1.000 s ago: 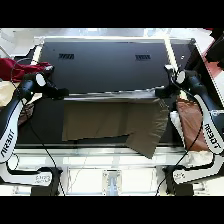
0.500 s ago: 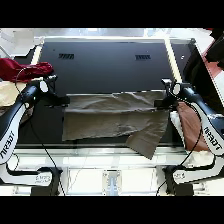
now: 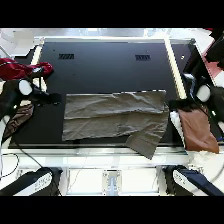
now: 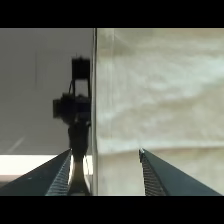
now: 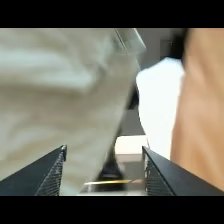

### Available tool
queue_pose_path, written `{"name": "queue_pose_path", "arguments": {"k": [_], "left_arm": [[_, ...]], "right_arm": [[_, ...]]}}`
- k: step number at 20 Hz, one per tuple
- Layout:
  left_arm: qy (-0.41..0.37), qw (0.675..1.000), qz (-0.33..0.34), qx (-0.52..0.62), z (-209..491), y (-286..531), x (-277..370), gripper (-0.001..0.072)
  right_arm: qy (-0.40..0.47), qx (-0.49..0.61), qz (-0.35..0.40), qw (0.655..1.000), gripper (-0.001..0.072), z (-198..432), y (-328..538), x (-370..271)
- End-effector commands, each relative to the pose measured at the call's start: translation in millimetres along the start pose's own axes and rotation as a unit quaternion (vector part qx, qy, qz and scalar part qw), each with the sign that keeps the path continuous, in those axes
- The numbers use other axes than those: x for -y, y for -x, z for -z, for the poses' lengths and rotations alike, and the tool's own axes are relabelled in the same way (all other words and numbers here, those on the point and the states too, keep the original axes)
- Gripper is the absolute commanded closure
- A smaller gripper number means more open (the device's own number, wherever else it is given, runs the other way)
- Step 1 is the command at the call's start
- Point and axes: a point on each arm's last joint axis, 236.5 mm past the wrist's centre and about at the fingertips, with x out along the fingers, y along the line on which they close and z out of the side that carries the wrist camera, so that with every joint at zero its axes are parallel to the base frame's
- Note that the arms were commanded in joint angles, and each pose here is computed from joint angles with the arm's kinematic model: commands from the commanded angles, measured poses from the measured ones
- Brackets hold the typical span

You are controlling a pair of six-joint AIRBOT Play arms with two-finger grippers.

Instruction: Fold the shirts.

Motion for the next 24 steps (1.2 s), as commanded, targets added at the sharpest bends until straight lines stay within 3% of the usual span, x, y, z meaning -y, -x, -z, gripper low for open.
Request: {"name": "queue_pose_path", "arguments": {"k": [1, 6, 10, 12, 14, 24], "left_arm": [[0.038, 0.999, 0.004, 0.027, 17.4, 18.2, 0.7, 0.0200], [0.039, 0.999, 0.004, 0.024, 26.4, 25.6, 1.0, 0.0200], [0.039, 0.999, 0.004, 0.020, 28.4, 26.2, 1.0, 0.0199], [0.039, 0.999, 0.004, 0.020, 28.5, 26.2, 1.0, 0.0200], [0.039, 0.999, 0.003, 0.018, 29.6, 26.1, 0.9, 0.0200], [0.039, 0.999, 0.003, 0.006, 35.3, 26.0, 0.8, 0.0200]], "right_arm": [[-0.130, -0.015, -0.058, 0.990, 0.0171, 70.5, -18.5, -6.5], [-0.128, -0.188, -0.134, 0.964, 0.0171, 162.4, -50.6, -43.9], [-0.140, -0.200, -0.161, 0.956, 0.0174, 159.6, -63.3, -55.0], [-0.154, -0.192, -0.192, 0.950, 0.0242, 149.2, -71.7, -68.0], [-0.165, -0.197, -0.219, 0.941, 0.0242, 144.7, -79.8, -78.8], [-0.125, -0.255, -0.189, 0.940, 0.0242, 174.7, -84.5, -64.0]]}}
